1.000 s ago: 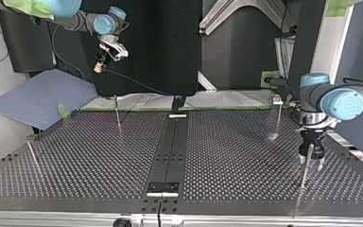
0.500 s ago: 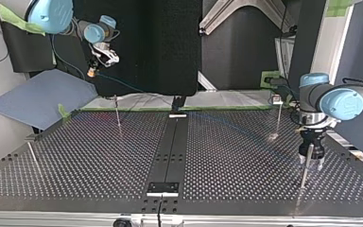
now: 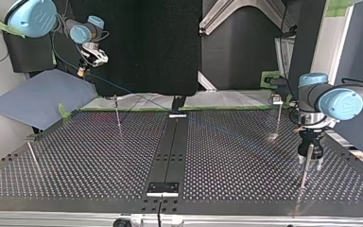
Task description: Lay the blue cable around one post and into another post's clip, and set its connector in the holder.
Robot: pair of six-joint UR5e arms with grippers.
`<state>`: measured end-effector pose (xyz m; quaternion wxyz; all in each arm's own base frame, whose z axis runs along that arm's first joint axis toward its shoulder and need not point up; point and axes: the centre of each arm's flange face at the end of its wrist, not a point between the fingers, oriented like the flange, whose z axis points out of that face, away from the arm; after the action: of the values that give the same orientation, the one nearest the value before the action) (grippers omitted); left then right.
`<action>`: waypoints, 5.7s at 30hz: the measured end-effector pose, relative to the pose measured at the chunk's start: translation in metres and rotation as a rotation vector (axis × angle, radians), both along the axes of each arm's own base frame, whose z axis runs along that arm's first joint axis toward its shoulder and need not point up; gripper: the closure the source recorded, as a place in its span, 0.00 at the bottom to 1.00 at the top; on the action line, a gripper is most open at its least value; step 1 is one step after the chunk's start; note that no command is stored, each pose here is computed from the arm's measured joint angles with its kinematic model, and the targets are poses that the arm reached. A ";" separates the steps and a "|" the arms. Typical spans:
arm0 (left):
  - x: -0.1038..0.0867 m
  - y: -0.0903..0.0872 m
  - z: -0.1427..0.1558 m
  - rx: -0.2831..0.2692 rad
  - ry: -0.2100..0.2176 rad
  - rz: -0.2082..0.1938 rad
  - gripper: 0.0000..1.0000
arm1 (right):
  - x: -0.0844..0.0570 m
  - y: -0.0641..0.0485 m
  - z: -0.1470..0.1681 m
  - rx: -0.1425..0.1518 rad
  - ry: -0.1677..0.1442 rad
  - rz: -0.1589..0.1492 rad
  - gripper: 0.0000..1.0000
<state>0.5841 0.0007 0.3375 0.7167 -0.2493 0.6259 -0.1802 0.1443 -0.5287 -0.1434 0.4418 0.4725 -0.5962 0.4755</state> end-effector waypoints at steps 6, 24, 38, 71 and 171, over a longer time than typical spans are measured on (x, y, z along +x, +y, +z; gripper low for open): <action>0.000 -0.001 0.000 0.000 0.002 -0.002 0.00 | -0.024 0.001 -0.025 0.058 0.006 0.002 0.64; 0.000 -0.003 0.000 -0.001 0.005 -0.005 0.00 | -0.060 -0.017 -0.034 0.058 0.044 0.033 0.64; -0.001 -0.006 -0.001 -0.003 0.011 -0.010 0.00 | -0.024 -0.034 0.018 0.007 0.147 0.214 0.64; -0.006 -0.009 -0.034 -0.011 0.147 0.073 0.00 | -0.012 -0.016 0.058 -0.162 0.055 0.374 0.64; -0.046 0.015 -0.008 -0.393 -0.182 0.060 0.00 | 0.006 -0.014 0.059 -0.173 0.032 0.404 0.64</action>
<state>0.5385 0.0159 0.3300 0.7130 -0.3853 0.5037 -0.2992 0.1499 -0.5423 -0.0843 0.3858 0.5501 -0.4396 0.5961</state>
